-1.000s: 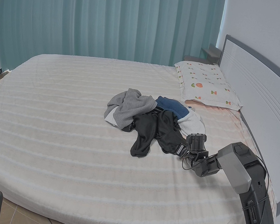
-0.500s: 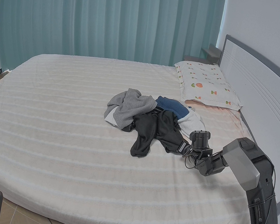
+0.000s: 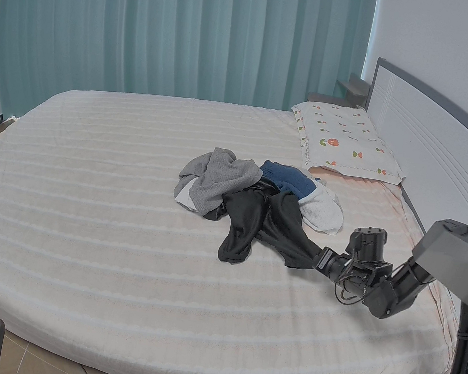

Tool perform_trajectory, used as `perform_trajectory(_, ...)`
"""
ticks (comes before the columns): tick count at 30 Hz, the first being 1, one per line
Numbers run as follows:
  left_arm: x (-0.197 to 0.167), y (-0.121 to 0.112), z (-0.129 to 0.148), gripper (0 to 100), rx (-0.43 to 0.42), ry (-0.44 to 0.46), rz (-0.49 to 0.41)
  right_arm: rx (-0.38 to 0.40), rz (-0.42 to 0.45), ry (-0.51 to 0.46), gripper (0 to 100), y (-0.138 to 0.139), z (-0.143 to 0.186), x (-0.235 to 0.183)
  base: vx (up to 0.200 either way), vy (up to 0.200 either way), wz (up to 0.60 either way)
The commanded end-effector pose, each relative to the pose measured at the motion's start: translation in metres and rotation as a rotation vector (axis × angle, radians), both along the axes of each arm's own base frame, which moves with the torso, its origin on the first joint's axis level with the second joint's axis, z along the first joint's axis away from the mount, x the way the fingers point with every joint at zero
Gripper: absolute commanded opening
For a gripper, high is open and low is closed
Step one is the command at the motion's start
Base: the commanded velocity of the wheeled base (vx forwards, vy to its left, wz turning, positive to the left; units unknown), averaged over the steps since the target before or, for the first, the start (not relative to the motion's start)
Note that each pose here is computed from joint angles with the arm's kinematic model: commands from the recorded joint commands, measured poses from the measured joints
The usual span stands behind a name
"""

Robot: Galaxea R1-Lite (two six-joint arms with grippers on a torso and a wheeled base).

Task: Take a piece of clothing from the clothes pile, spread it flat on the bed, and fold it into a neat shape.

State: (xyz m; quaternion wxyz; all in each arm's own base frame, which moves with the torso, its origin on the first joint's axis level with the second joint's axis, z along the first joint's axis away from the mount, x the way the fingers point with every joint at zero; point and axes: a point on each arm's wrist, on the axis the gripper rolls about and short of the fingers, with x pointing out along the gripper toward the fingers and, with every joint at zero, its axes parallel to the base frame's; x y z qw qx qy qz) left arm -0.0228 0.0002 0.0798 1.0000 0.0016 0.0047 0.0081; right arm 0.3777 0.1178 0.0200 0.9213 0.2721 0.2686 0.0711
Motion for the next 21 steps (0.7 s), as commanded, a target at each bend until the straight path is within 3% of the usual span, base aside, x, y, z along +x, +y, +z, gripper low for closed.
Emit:
perform_trajectory(1, 0.000, 0.000, -0.005, 100, 0.003, -0.003, -0.004, 0.158, 0.136, -0.104, 0, -0.024, 0.072, -0.104, 0.000, 0.000, 0.00)
perform_trajectory(9, 0.000, 0.000, -0.005, 100, 0.003, -0.003, -0.007, 0.169, 0.183, -0.102, 0, -0.027, 0.070, -0.141, 0.000, 0.000, 0.00)
perform_trajectory(14, 0.000, 0.000, -0.005, 100, 0.032, -0.004, -0.006, 0.213, 0.224, -0.254, 0, -0.023, 0.097, -0.157, 0.000, 0.000, 0.00)
perform_trajectory(16, 0.000, 0.000, -0.005, 100, 0.044, -0.004, -0.007, 0.251, 0.236, -0.391, 0, -0.025, 0.126, -0.160, 0.000, 0.000, 0.00)
perform_trajectory(18, 0.000, 0.000, -0.005, 100, 0.041, -0.004, -0.007, 0.271, 0.243, -0.460, 0, -0.024, 0.145, -0.161, 0.000, 0.000, 0.00)
perform_trajectory(21, 0.000, 0.000, -0.005, 100, 0.043, -0.004, -0.007, 0.289, 0.262, -0.511, 0, -0.021, 0.158, -0.164, 0.000, 0.000, 0.00)
